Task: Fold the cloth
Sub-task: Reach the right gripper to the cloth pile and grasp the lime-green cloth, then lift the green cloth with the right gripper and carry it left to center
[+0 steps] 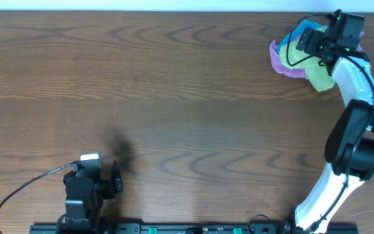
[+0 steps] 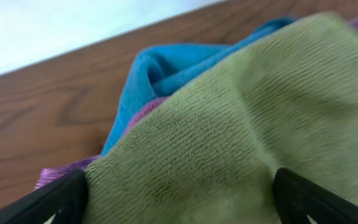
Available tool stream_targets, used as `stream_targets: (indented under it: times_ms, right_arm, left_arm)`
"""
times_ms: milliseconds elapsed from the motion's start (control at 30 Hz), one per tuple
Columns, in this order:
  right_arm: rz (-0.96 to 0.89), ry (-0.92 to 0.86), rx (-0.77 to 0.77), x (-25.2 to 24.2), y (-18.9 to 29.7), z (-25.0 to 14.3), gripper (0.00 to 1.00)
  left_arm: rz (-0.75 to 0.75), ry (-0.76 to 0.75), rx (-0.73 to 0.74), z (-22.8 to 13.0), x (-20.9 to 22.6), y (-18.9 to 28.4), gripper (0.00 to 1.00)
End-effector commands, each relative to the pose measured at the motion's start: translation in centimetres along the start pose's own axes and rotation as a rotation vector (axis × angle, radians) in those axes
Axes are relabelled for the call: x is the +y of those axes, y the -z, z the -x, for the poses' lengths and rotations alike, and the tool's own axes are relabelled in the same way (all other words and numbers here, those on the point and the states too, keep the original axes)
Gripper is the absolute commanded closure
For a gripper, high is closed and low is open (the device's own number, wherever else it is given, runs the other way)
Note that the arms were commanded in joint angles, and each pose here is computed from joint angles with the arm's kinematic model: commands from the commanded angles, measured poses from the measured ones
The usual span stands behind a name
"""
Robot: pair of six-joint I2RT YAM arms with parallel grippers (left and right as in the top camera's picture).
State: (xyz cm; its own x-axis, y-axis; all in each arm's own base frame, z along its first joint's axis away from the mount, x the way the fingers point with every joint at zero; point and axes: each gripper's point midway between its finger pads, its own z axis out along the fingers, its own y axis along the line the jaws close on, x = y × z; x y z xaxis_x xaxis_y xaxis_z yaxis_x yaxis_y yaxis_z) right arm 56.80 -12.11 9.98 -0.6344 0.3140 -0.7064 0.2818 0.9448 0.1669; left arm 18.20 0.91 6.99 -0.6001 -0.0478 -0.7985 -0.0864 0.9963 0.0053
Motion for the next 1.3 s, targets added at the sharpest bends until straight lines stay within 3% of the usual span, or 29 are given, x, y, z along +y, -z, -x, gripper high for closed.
stream_targets:
  times_ms: [0, 200, 433, 567, 800, 1267]
  right_arm:
    - [0.013, -0.025, -0.004, -0.2, -0.4, 0.1, 0.12]
    - [0.015, -0.024, -0.010, -0.2, -0.5, 0.3, 0.42]
    - [0.029, -0.013, -0.054, 0.8, 1.4, 2.1, 0.64]
    - [0.039, -0.001, -0.075, 1.7, 3.5, 3.3, 0.97]
    - [0.045, 0.037, -0.061, 2.8, 7.5, 4.0, 0.99]
    - [0.137, 0.175, -0.050, 9.5, 20.9, 3.5, 0.99]
  left_arm:
    - [0.006, -0.009, 0.024, -0.9, 0.1, -0.4, 0.05]
    - [0.006, -0.009, 0.024, -0.9, 0.1, -0.4, 0.05]
    - [0.006, -0.009, 0.024, -0.9, 0.1, -0.4, 0.05]
    - [0.006, -0.009, 0.024, -0.9, 0.1, -0.4, 0.05]
    - [0.006, -0.009, 0.024, -0.9, 0.1, -0.4, 0.05]
    - [0.006, -0.009, 0.024, -0.9, 0.1, -0.4, 0.05]
